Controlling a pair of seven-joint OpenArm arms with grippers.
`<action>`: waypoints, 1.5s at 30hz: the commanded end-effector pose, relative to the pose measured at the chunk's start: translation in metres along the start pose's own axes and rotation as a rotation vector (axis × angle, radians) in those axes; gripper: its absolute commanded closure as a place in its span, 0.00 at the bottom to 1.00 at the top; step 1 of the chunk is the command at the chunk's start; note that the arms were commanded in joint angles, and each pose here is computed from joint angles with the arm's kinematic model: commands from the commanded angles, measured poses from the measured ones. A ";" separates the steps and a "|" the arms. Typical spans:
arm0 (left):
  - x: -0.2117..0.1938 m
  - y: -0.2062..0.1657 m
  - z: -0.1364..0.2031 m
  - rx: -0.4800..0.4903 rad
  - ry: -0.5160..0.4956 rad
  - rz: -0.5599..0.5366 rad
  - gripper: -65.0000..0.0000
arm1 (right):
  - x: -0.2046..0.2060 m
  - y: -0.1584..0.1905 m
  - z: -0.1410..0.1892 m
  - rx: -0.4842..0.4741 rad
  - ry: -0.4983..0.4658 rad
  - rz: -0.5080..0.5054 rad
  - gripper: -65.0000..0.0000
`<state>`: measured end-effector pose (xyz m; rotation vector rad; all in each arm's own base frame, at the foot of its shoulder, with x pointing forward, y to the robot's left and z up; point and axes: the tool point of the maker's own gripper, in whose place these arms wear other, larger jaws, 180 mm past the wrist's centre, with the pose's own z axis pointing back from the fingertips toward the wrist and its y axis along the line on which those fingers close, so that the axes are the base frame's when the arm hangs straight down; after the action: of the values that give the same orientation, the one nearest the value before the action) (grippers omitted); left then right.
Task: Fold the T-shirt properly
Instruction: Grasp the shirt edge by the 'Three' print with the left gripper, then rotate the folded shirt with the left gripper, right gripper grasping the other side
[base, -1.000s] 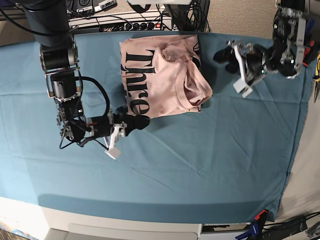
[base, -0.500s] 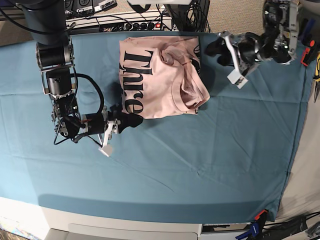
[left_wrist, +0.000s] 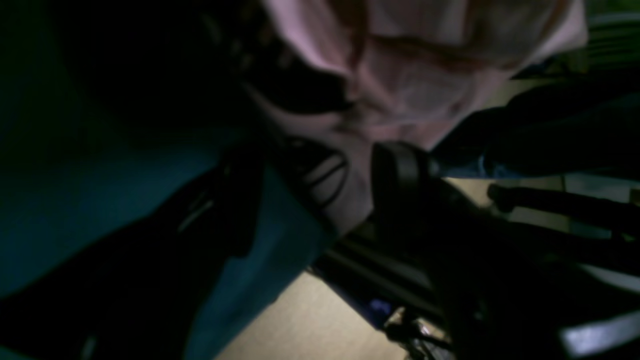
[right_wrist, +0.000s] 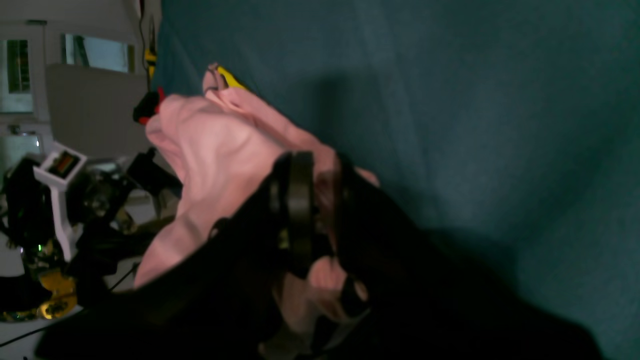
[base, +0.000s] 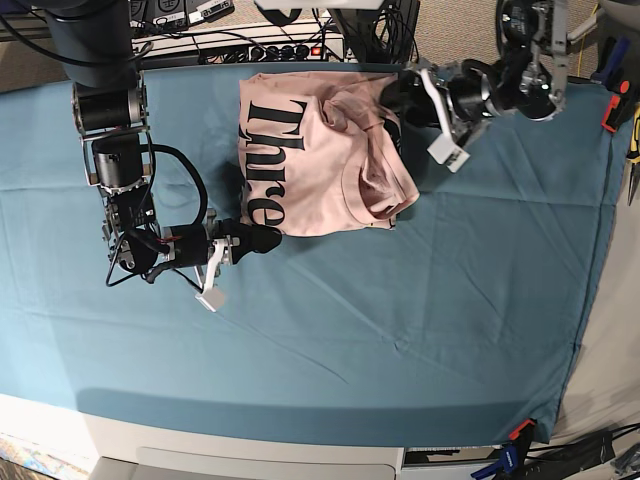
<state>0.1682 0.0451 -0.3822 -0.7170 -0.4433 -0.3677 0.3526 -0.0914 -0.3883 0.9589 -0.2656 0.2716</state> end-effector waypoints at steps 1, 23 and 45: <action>0.007 -0.003 0.001 -0.005 -0.026 -0.012 0.45 | 0.002 0.000 0.004 -0.010 0.010 0.006 0.89; 0.014 -0.016 -0.020 -0.024 -0.023 -0.050 0.93 | 0.002 0.000 0.004 -0.010 0.010 0.005 1.00; 0.059 0.035 -0.001 0.169 -0.072 -0.188 1.00 | -0.018 -0.025 0.031 0.040 -0.225 -0.189 1.00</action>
<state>0.2252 0.0581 -0.3813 -0.5257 -0.5610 -0.4761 0.3583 -0.1245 -0.3787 1.1051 -0.4738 0.0045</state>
